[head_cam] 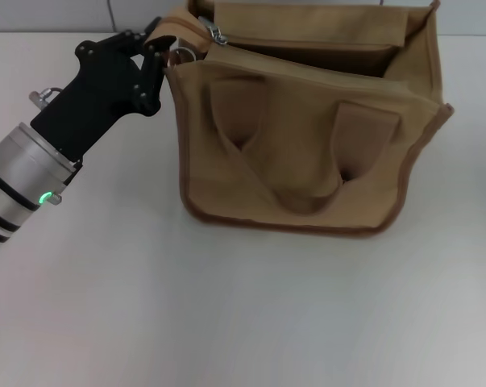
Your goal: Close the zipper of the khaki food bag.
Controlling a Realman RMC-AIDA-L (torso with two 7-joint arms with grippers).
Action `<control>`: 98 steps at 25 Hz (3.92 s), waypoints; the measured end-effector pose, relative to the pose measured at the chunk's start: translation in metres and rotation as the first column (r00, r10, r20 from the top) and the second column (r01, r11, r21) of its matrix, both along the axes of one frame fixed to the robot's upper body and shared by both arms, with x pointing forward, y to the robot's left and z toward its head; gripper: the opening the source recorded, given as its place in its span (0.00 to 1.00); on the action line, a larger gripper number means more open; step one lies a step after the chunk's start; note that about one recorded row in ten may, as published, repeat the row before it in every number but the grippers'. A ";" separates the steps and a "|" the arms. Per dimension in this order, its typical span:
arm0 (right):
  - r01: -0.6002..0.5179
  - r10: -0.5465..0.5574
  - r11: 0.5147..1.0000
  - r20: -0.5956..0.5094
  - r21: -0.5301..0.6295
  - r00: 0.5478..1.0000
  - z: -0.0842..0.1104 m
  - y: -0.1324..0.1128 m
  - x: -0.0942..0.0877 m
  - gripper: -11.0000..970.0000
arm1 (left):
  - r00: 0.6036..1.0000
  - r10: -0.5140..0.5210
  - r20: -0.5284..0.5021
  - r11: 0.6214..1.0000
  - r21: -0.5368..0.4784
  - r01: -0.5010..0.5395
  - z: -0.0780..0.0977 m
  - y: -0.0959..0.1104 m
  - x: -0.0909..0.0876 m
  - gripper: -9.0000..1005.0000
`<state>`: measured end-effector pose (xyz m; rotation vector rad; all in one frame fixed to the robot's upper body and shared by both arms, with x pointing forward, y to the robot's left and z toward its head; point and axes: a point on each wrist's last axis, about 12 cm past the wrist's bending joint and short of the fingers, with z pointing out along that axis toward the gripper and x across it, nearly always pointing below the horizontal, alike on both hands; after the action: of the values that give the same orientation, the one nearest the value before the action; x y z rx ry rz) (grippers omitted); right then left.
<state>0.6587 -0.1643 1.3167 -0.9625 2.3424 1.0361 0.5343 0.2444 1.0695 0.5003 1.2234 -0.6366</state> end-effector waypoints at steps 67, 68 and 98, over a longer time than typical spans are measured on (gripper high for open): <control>0.286 -0.167 0.870 -0.304 0.402 0.938 -0.114 -0.005 -0.010 0.72 | 0.989 -0.087 0.117 0.994 -0.062 0.095 0.023 -0.015 0.007 0.04; 0.284 -0.162 0.866 -0.305 0.412 0.938 -0.114 -0.005 -0.011 0.72 | 0.989 -0.092 0.118 0.993 -0.059 0.099 0.024 -0.016 0.009 0.04; 0.297 -0.161 0.837 -0.311 0.460 0.937 -0.130 0.017 -0.016 0.72 | 0.990 -0.083 0.112 0.993 -0.080 0.092 0.024 -0.017 0.010 0.04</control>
<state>0.6426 -0.1470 1.1863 -0.3472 2.1286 1.6360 0.5442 0.2273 1.0939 0.5133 1.0722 -0.7243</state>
